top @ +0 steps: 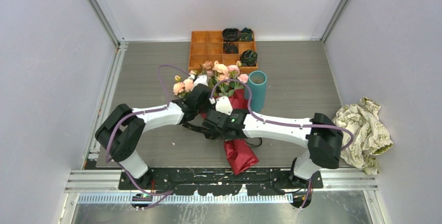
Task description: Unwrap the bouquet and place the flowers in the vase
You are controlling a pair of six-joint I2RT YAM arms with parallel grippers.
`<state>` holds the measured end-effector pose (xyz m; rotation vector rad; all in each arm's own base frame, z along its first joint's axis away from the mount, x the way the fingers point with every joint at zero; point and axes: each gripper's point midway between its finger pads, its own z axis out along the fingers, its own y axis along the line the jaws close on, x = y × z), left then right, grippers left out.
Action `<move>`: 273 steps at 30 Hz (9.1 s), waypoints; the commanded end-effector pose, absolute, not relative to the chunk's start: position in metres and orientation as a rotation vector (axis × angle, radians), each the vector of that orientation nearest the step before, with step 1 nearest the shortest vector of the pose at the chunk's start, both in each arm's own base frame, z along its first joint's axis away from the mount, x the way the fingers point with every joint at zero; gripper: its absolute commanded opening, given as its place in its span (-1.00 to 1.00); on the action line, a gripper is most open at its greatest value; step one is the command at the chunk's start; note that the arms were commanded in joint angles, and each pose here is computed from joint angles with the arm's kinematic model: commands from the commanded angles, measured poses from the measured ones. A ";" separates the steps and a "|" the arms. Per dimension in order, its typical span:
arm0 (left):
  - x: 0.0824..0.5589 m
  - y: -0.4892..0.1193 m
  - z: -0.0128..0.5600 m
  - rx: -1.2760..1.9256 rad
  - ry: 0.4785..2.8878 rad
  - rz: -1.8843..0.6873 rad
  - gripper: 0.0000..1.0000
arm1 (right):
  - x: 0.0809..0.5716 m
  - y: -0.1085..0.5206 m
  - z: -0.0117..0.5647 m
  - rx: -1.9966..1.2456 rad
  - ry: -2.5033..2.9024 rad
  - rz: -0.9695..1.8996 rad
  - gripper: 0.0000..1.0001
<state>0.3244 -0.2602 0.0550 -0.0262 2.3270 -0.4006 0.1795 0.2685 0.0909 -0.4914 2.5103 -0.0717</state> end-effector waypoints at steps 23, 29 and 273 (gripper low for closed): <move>0.297 -0.233 0.040 -0.019 2.452 -0.280 -0.36 | 0.168 0.263 0.186 -0.278 2.274 0.263 -0.30; 0.294 -0.214 0.114 -0.067 2.301 -0.313 -0.31 | 0.139 0.273 0.157 -0.316 2.333 0.298 -0.29; 0.183 -0.287 0.114 0.108 2.052 -0.641 0.04 | 0.290 0.274 0.195 -0.150 2.157 0.034 -0.27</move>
